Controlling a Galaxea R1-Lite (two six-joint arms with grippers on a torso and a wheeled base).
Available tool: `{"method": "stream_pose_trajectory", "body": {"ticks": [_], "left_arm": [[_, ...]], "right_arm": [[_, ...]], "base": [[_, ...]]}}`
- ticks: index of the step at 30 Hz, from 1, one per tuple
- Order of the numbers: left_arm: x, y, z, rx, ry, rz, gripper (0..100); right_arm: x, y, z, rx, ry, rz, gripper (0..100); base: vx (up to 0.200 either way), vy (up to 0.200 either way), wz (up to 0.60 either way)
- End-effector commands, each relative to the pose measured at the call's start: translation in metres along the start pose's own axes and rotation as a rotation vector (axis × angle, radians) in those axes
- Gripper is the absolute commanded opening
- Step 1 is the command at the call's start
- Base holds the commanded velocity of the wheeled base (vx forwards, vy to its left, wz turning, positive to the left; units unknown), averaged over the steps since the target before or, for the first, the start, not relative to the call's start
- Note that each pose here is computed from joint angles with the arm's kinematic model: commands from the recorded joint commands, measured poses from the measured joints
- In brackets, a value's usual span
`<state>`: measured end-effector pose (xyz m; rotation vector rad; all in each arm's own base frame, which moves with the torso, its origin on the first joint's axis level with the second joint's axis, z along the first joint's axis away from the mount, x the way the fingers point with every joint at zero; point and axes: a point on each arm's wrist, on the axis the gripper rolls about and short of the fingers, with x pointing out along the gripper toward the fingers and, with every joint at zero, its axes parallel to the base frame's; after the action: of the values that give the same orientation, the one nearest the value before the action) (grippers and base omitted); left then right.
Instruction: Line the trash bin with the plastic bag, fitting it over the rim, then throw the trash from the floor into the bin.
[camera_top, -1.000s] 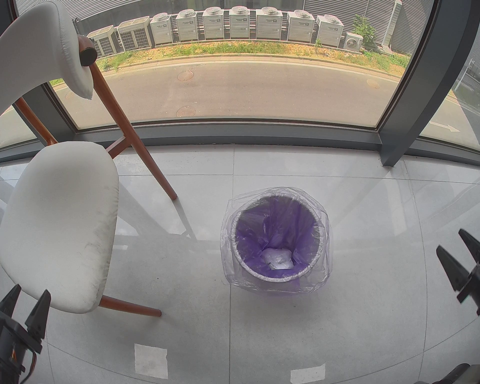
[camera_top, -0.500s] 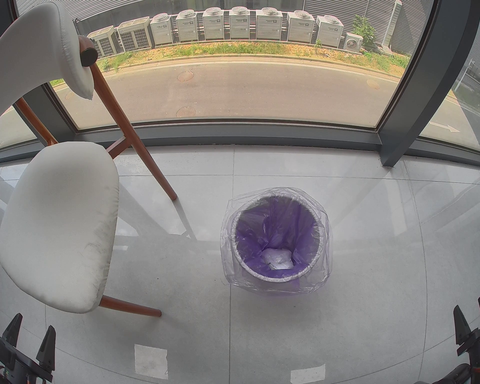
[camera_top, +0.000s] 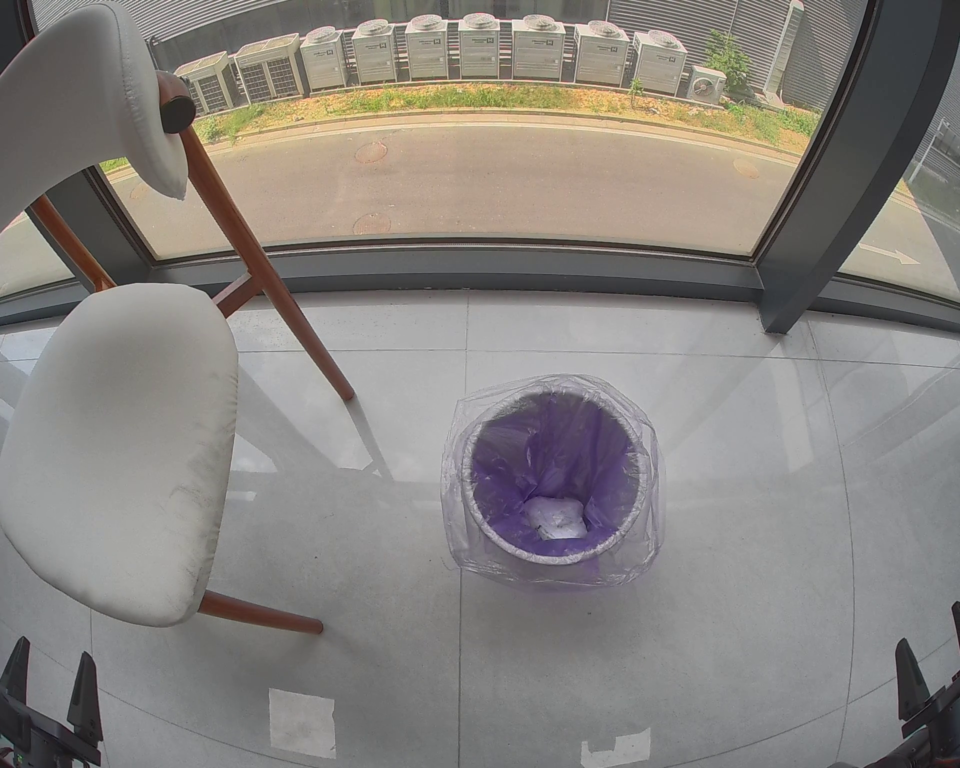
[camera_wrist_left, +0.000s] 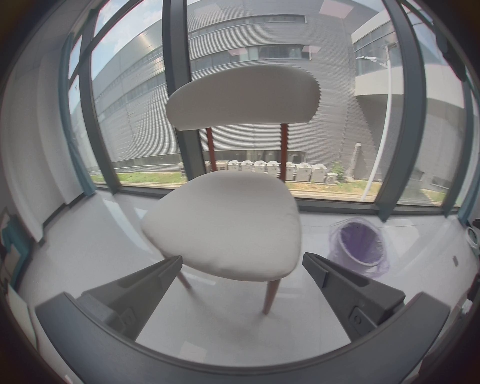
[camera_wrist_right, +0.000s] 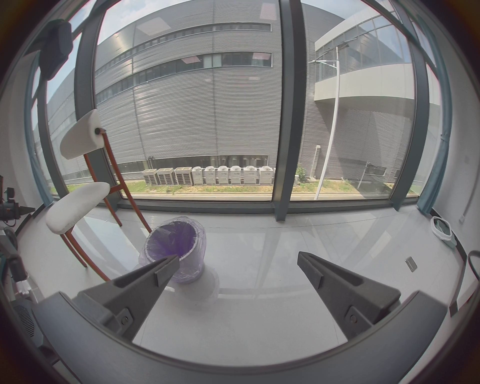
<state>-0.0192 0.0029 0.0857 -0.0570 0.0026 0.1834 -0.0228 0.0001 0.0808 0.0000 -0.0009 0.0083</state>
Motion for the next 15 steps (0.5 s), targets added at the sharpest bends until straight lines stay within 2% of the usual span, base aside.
{"method": "stream_pose_trajectory", "body": {"ticks": [1, 7, 12, 15], "left_arm": [[-0.0028, 0.0009, -0.0064, -0.001, -0.027, -0.064, 100], [-0.0022, 0.0005, -0.0075, -0.038, 0.004, -0.096, 100], [-0.0028, -0.0022, -0.0082, 0.062, 0.001, -0.215, 100], [-0.0031, -0.0019, -0.0101, 0.049, 0.011, -0.201, 100]], "right_arm": [[0.0002, 0.0005, -0.0057, -0.011, 0.008, 0.021, 100], [0.0002, 0.0004, -0.0055, 0.006, 0.007, 0.016, 100], [0.0002, -0.0001, -0.0055, 0.015, 0.007, -0.007, 100], [0.0002, 0.0001, -0.0055, 0.002, 0.007, 0.002, 100]], "base": [[0.0, 0.0, 0.0], [0.0, 0.0, 0.0], [0.0, 0.0, 0.0], [0.0, 0.0, 0.0]]}}
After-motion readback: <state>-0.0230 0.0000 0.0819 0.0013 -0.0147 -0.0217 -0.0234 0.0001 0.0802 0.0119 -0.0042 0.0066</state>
